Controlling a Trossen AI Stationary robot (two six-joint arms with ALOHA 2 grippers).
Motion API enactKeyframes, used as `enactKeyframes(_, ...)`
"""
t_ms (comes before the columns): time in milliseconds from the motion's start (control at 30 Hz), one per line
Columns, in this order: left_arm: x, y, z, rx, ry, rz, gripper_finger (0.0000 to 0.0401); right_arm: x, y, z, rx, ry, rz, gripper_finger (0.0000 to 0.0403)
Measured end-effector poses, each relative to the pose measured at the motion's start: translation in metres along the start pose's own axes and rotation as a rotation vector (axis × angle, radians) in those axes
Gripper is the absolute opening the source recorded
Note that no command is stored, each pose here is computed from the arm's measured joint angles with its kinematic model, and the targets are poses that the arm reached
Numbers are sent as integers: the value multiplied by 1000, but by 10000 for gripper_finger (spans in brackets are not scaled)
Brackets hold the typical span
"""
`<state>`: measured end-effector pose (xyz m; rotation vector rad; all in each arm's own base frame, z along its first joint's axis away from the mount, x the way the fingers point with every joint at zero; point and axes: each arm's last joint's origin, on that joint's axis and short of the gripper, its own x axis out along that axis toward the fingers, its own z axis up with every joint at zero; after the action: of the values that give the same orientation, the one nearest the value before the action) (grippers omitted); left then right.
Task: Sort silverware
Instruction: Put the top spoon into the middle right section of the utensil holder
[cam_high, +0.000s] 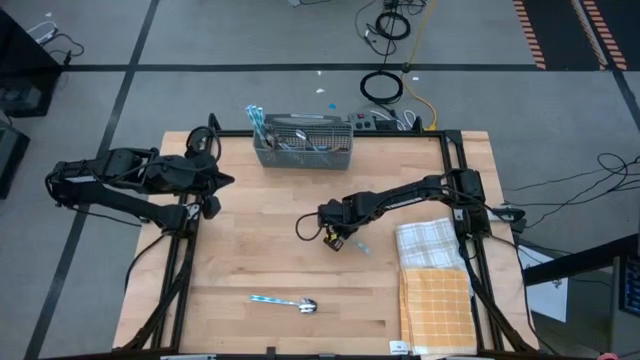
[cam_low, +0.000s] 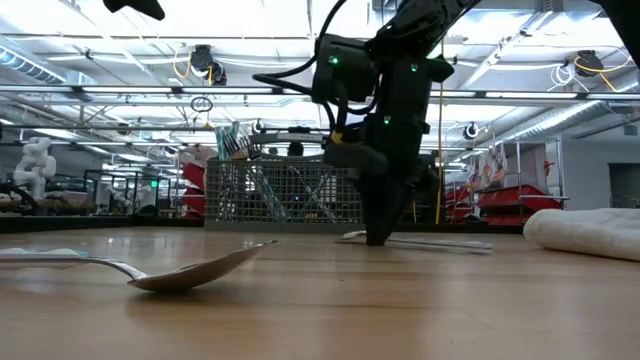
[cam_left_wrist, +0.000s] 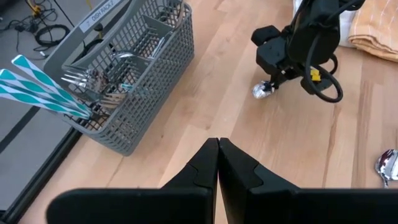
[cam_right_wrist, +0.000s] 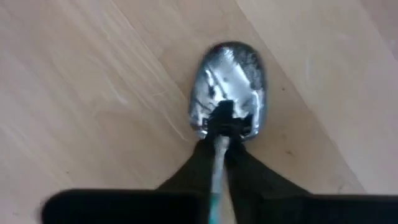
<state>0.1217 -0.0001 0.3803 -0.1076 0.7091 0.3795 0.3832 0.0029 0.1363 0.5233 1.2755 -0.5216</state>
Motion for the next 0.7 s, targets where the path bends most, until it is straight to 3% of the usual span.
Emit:
enactKeyframes(167, 0, 0, 0, 0, 0, 1, 17, -4, 5, 4, 31, -54, 53, 5)
enactKeyframes(300, 0, 0, 0, 0, -1, 1, 17, -32, 18, 18, 30, -230, 83, 2)
enactKeyframes(400, 0, 0, 0, 1, -1, 1, 17, -66, 23, 30, 52, -452, 76, 1)
enactKeyframes(600, 0, 0, 0, 0, -3, 5, 17, -141, 6, 54, 162, -985, -133, 1)
enactKeyframes(700, 0, 0, 1, -1, -9, 14, 17, -174, -5, 72, 151, -1189, -120, 1)
